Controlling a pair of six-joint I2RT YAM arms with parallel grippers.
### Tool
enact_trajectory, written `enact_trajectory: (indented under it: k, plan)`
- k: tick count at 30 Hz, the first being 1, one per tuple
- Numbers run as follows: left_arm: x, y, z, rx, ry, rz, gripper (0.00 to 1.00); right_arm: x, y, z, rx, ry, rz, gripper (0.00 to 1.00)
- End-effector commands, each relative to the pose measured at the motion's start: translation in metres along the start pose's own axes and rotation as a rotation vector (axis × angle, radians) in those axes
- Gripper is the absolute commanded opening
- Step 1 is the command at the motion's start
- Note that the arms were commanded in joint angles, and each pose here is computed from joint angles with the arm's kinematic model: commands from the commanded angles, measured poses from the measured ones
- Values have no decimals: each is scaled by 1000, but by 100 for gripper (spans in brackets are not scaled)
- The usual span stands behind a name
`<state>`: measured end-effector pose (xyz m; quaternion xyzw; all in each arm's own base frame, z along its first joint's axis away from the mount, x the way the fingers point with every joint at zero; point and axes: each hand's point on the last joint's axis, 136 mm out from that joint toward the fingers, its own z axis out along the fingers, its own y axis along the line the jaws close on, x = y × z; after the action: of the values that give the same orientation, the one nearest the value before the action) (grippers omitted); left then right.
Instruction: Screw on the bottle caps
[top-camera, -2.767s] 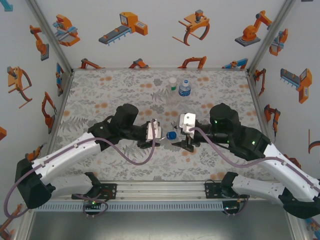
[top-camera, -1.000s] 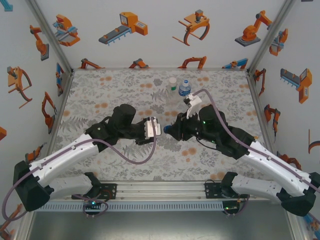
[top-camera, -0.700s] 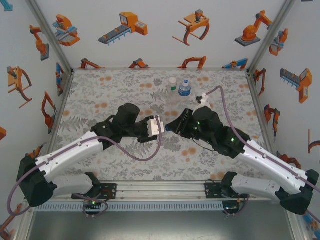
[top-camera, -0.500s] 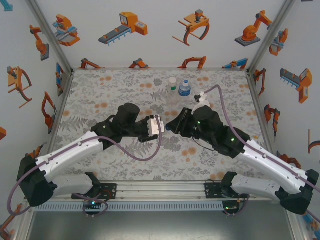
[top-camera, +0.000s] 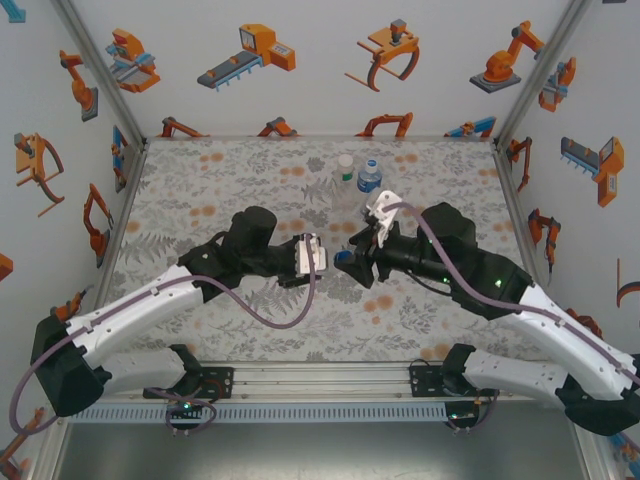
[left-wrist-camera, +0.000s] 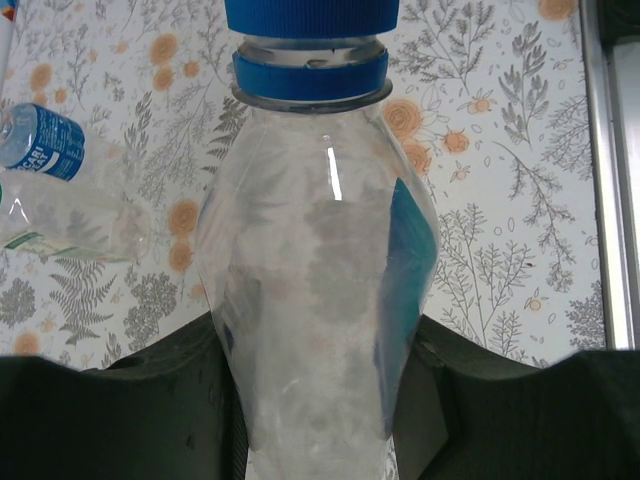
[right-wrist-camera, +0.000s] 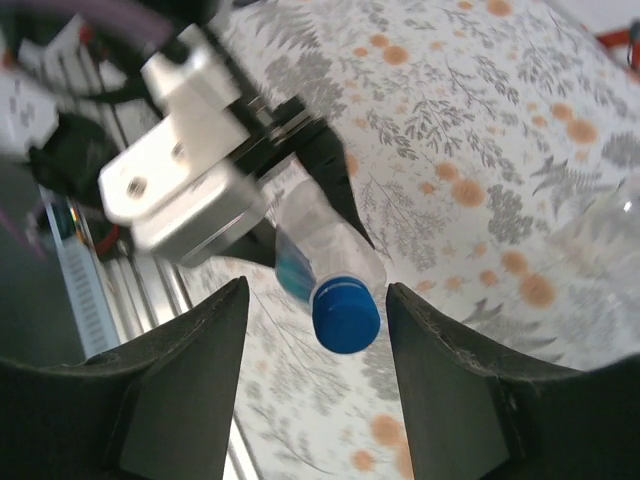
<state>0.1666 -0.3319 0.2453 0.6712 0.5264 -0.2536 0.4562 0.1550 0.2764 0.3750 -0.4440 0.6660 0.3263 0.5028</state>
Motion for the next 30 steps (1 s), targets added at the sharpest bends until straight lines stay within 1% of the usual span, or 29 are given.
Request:
enact_trajectory:
  k: [1,4,7,11,17,30]
  plan:
    - [-21,-11,-11,64,-71,37,0,4,32,-16,-182,29,-307,54]
    - [-26,-18,-13,109,-91,37,0,10,43,-22,-247,38,-402,54]
    - [-30,-21,-14,130,-107,39,0,14,47,-23,-273,24,-449,54]
    - [-32,-21,-13,137,-112,40,0,17,48,-21,-277,3,-455,54]
    - [-32,-23,-13,149,-112,43,0,24,41,-14,-241,31,-453,51]
    - [-31,-25,-12,165,-115,40,0,26,33,-6,-202,30,-460,46]
